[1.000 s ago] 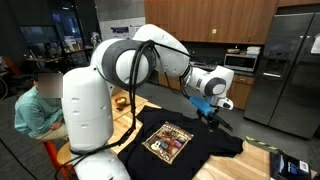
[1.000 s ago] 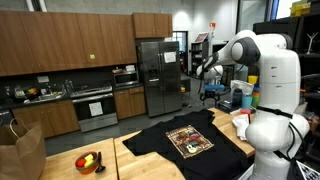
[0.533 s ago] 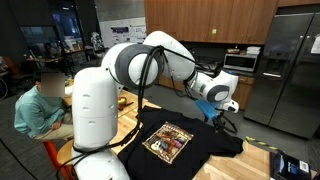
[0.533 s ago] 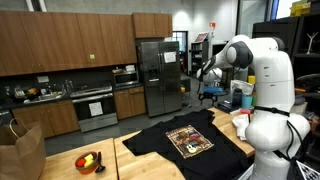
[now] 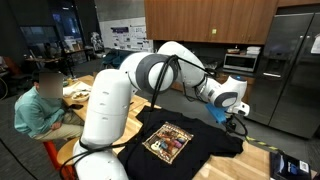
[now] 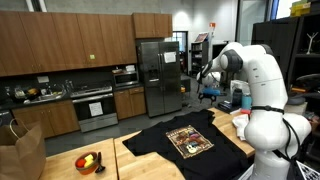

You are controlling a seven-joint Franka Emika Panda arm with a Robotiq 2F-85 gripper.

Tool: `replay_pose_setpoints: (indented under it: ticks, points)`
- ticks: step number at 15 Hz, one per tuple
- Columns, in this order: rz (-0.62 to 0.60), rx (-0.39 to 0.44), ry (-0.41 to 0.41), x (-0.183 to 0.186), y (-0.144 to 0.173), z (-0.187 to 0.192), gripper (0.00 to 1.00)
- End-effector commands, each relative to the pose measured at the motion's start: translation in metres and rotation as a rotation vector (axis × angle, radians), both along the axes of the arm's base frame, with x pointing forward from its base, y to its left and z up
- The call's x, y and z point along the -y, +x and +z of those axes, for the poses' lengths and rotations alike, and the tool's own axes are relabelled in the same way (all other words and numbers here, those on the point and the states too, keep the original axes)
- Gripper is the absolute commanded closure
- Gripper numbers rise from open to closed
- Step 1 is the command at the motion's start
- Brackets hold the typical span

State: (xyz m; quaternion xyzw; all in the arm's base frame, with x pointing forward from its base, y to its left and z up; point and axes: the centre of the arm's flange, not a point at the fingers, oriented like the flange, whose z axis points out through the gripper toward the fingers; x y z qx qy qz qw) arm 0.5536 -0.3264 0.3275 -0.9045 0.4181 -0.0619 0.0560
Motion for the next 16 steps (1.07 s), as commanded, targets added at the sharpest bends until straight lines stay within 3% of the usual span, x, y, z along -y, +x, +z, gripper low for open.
replay_pose_setpoints:
  ticks: [1,5,9,10,16]
  points:
    - [0.015,0.028,-0.089,0.039,0.031,-0.008,0.0]
    - [0.07,0.002,-0.154,0.06,0.049,-0.022,0.0]
    - [0.177,-0.029,-0.192,0.062,0.028,-0.028,0.0]
    - [0.127,-0.031,-0.172,0.054,0.036,-0.035,0.0]
    - [0.135,-0.035,-0.17,0.052,0.037,-0.038,0.0]
